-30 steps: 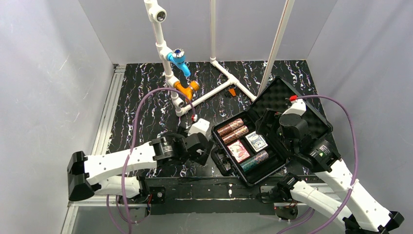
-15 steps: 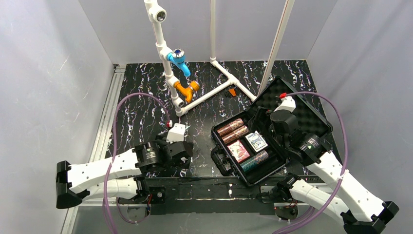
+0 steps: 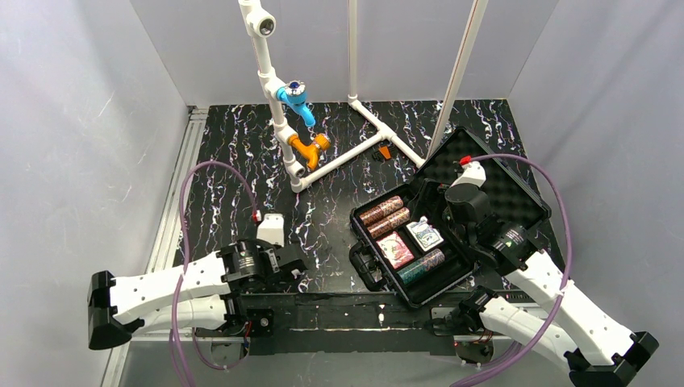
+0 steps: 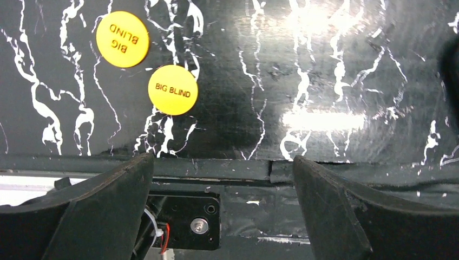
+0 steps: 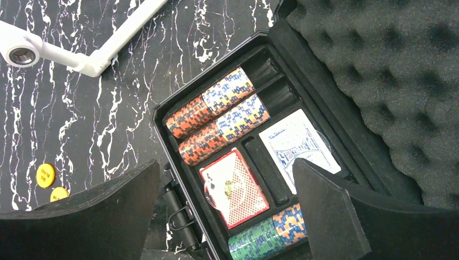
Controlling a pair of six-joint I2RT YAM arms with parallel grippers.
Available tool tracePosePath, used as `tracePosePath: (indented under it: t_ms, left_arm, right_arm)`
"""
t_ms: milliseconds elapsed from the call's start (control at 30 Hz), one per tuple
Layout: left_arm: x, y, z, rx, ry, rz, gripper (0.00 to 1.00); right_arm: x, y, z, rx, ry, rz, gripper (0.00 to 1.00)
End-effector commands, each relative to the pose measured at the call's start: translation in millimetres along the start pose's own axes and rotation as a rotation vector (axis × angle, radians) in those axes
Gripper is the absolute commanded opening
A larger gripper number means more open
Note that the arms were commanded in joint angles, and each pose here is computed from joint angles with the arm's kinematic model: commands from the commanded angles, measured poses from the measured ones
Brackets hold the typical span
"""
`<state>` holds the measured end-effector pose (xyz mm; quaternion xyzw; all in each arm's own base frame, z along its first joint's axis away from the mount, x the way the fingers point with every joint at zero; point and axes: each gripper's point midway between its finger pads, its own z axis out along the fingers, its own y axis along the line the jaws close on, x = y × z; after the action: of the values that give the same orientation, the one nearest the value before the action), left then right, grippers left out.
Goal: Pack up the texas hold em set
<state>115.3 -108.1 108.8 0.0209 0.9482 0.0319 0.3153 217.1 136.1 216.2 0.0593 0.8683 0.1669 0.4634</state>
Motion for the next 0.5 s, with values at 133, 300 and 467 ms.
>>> tracePosePath:
  t_ms: [133, 300, 467]
  left_arm:
    - [14.5, 38.5, 18.8, -0.113, 0.07, -0.199, 0.99]
    - [19.0, 38.7, 33.1, -0.129, 0.12, -0.279, 0.94]
    - [25.6, 39.1, 51.6, -0.128, 0.182, -0.352, 0.89]
  right_arm:
    - [-7.0, 4.0, -0.5, -0.023, -0.035, 0.002, 1.0]
    - [-4.8, 2.1, -1.2, -0.02, -0.033, 0.003, 1.0]
    - [-2.4, -1.1, -4.8, -0.021, -0.033, 0.014, 1.0]
